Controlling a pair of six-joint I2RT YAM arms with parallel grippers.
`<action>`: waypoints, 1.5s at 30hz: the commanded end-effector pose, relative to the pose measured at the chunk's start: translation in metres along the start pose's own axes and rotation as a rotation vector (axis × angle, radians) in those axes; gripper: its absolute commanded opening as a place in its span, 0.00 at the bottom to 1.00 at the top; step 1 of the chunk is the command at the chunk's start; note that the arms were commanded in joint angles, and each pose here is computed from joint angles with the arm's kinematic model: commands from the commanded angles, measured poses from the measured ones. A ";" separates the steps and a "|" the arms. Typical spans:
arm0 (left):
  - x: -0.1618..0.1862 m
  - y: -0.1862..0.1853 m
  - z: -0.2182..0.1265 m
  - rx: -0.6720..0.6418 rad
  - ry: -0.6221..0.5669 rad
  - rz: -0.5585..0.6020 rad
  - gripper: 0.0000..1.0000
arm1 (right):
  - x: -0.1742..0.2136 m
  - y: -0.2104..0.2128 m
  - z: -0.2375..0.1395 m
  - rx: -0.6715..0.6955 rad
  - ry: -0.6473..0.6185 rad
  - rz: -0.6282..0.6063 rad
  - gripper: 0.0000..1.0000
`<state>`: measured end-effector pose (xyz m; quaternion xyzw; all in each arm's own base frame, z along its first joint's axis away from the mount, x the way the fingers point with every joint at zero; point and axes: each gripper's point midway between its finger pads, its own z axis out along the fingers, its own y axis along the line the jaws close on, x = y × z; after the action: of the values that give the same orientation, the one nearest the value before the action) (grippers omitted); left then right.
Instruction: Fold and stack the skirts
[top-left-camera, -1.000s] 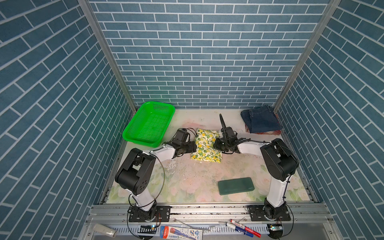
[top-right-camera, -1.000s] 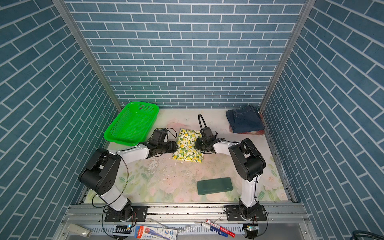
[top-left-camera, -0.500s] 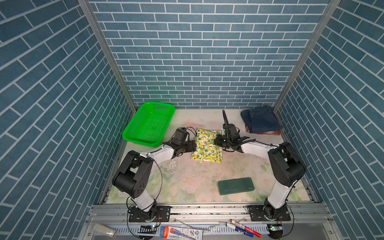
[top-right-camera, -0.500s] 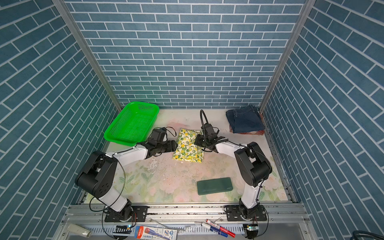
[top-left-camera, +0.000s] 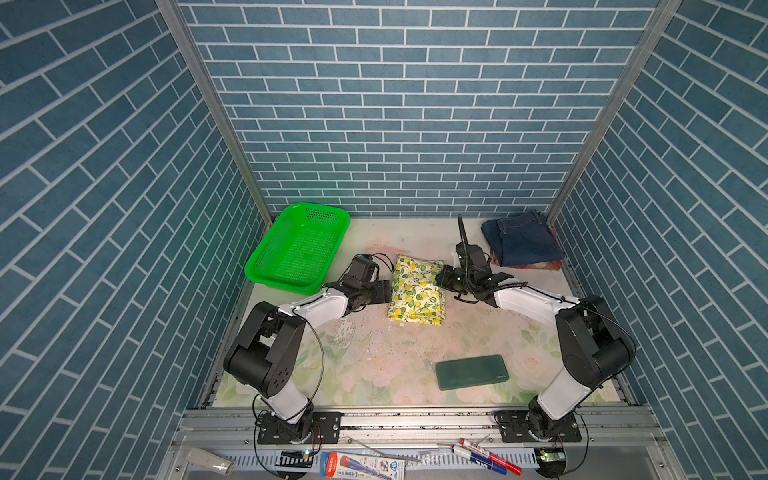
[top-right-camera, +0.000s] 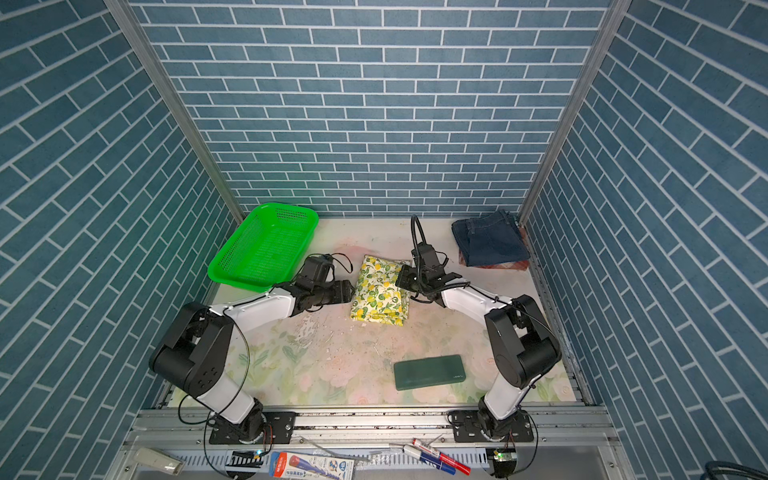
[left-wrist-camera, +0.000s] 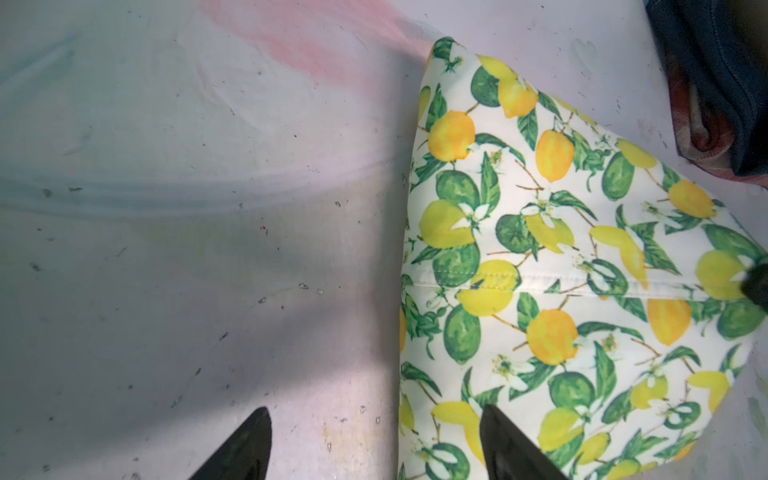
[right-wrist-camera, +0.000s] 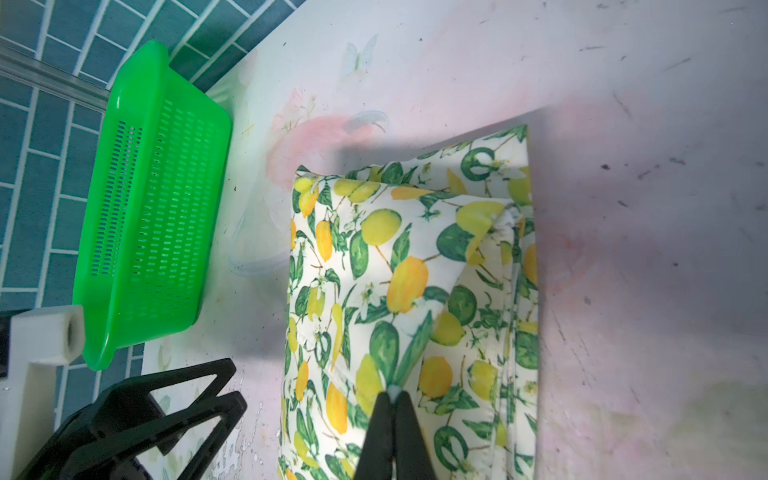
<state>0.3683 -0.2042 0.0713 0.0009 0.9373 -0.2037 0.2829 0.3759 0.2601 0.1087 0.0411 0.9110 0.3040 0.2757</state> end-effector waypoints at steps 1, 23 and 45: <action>0.000 0.001 0.007 -0.015 0.019 0.013 0.80 | 0.010 -0.013 -0.005 0.018 0.027 -0.008 0.00; -0.029 -0.029 0.061 0.084 0.033 0.150 0.82 | 0.057 -0.083 0.058 0.142 0.182 0.014 0.00; -0.052 -0.039 0.130 0.278 0.119 0.077 0.68 | 0.076 -0.104 0.068 0.181 0.243 -0.005 0.00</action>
<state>0.4876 -0.2819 0.0415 0.1021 0.9053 -0.3052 0.2773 0.3843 0.2597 0.0265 0.0133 0.9265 0.2985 0.2289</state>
